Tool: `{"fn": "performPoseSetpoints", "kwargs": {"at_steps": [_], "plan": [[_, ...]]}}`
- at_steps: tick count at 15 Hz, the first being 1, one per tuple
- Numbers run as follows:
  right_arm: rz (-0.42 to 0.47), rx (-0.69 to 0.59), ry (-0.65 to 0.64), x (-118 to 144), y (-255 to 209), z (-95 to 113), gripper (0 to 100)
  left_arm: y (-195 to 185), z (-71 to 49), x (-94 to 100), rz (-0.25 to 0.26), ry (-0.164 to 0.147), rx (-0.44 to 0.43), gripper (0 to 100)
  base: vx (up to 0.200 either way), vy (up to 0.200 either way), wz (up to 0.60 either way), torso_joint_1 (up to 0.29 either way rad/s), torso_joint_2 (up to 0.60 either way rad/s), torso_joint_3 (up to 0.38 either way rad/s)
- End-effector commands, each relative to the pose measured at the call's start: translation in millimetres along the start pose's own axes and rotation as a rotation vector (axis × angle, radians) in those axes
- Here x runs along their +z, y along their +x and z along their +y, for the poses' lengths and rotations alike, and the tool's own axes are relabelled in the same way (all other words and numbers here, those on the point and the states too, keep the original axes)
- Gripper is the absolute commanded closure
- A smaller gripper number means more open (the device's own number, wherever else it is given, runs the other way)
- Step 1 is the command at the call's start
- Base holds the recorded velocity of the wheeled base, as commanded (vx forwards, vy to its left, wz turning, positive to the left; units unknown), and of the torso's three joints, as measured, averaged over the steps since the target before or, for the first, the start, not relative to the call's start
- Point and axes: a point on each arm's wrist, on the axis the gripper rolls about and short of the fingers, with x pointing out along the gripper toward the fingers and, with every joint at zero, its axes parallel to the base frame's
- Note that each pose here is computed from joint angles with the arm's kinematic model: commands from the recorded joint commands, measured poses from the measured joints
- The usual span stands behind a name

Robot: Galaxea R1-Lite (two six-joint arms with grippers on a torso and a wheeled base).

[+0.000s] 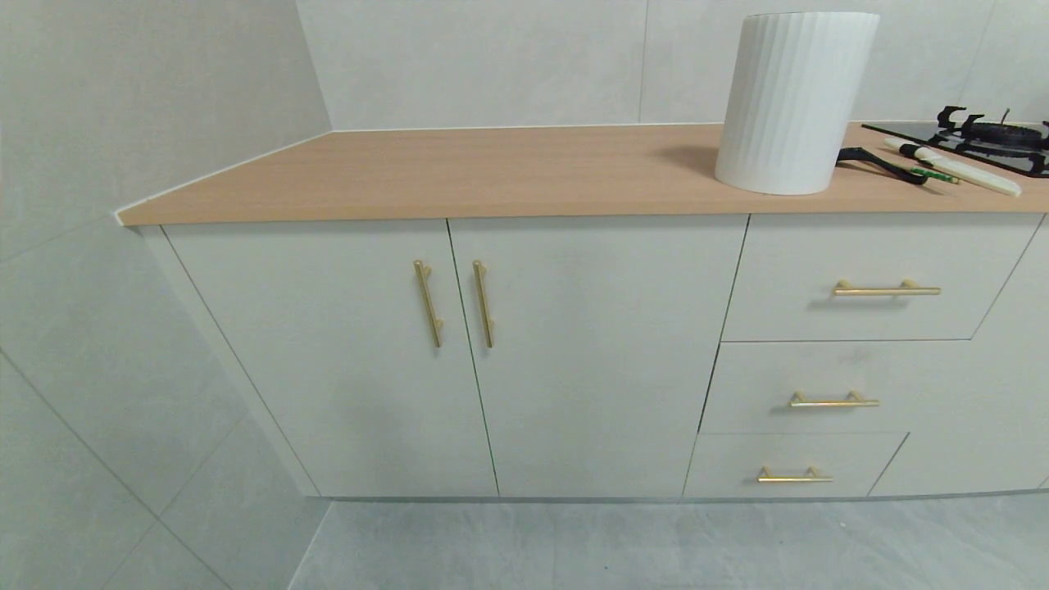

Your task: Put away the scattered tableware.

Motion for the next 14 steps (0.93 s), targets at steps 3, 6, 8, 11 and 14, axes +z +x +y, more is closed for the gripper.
{"fn": "performPoseSetpoints", "kwargs": {"at_steps": [3,6,8,11,14], "plan": [[0.004,0.0,0.004,-0.2,0.2,0.0,0,0.1,0.0,0.0,0.001,-0.004,0.001,0,0.0,0.0,0.0,0.0,0.0,0.0],[0.002,0.003,0.024,-0.2,0.1,0.1,0,0.1,0.0,-0.2,0.003,-0.002,-0.001,0,0.0,0.0,0.0,0.0,0.0,0.0],[0.004,0.014,0.027,-0.1,0.2,0.2,0,0.1,-0.1,-0.2,0.003,-0.002,-0.004,0,0.0,0.0,0.0,0.0,0.0,0.0],[0.002,0.015,0.028,-0.2,0.1,0.3,0,0.1,-0.1,0.0,0.001,-0.004,-0.004,0,0.0,-0.2,0.0,0.001,0.0,0.007],[0.004,0.015,0.028,-0.1,0.2,0.3,0,0.1,-0.1,0.0,0.001,-0.005,-0.004,0,0.0,-0.2,0.0,0.002,0.0,0.002]]}}
